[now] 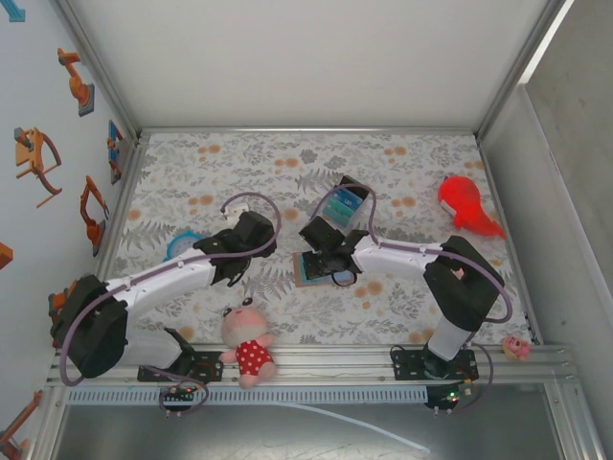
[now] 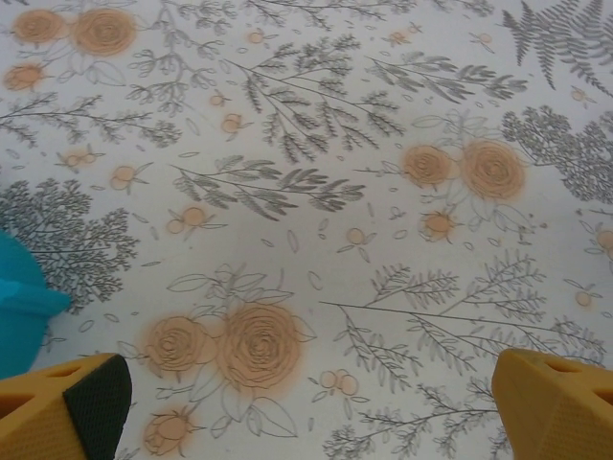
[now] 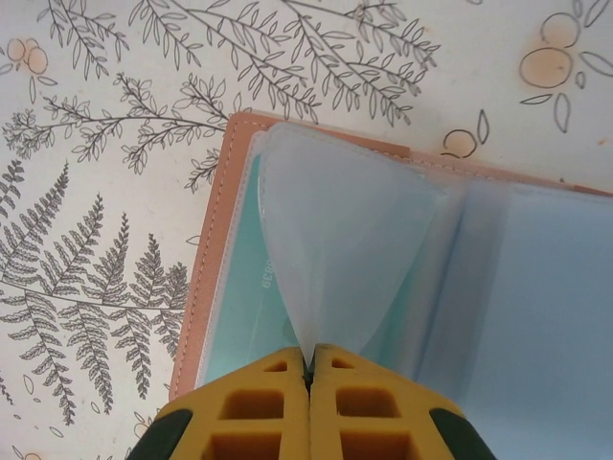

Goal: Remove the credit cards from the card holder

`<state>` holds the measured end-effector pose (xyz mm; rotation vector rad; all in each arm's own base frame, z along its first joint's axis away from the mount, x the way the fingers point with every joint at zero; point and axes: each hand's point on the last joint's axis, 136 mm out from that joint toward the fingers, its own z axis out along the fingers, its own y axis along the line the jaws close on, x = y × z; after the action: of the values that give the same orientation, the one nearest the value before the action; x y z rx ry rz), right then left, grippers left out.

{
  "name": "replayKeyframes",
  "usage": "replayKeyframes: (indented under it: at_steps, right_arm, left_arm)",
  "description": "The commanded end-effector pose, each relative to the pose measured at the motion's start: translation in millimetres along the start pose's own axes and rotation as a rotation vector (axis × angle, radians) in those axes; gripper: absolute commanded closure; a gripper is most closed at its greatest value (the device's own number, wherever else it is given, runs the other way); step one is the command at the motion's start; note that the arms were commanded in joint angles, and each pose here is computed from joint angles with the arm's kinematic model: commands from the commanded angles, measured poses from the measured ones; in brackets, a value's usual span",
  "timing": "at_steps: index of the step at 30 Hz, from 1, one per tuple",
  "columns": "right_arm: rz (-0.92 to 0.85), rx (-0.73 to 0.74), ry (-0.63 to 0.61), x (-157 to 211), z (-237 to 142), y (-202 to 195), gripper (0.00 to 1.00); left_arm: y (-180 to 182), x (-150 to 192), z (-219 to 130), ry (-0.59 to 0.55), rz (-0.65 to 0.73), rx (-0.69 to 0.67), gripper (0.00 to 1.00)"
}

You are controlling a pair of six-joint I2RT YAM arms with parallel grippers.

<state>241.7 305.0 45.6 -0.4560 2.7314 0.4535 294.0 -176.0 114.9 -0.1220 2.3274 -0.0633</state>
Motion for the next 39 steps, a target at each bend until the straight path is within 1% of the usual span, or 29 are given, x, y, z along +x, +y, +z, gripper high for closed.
replayKeyframes:
  at_steps: [1,7,13,17,24,27,34,37,39]
  right_arm:
    - [0.043,-0.043,-0.035,-6,-8,2,0.96]
    - [0.100,-0.106,-0.049,-6,-9,-1,0.95]
    - [0.127,-0.127,-0.050,-5,-5,-3,0.95]
    - [0.129,-0.142,-0.051,-7,-5,-1,0.95]
    - [0.131,-0.156,-0.048,-8,-6,1,0.95]
    - [0.135,-0.158,-0.052,-7,-8,1,0.96]
    - [0.145,-0.148,-0.061,-5,-11,-3,0.95]
    - [0.151,-0.113,-0.070,-3,-14,-11,0.91]
    - [0.161,-0.088,-0.072,0,-16,-19,0.86]
  left_arm:
    - [-16,-5,-1,-0.018,0.037,0.011,0.03]
    - [-38,19,9,0.058,0.047,0.060,0.03]
    - [-59,58,16,0.175,0.029,0.193,0.03]
    - [-66,75,17,0.210,0.073,0.224,0.03]
    - [-70,99,30,0.278,0.154,0.174,0.03]
    - [-66,103,33,0.284,0.185,0.127,0.03]
    - [-53,108,37,0.301,0.206,0.038,0.03]
    - [-48,109,37,0.300,0.203,0.021,0.03]
    - [-48,109,37,0.299,0.202,0.018,0.03]
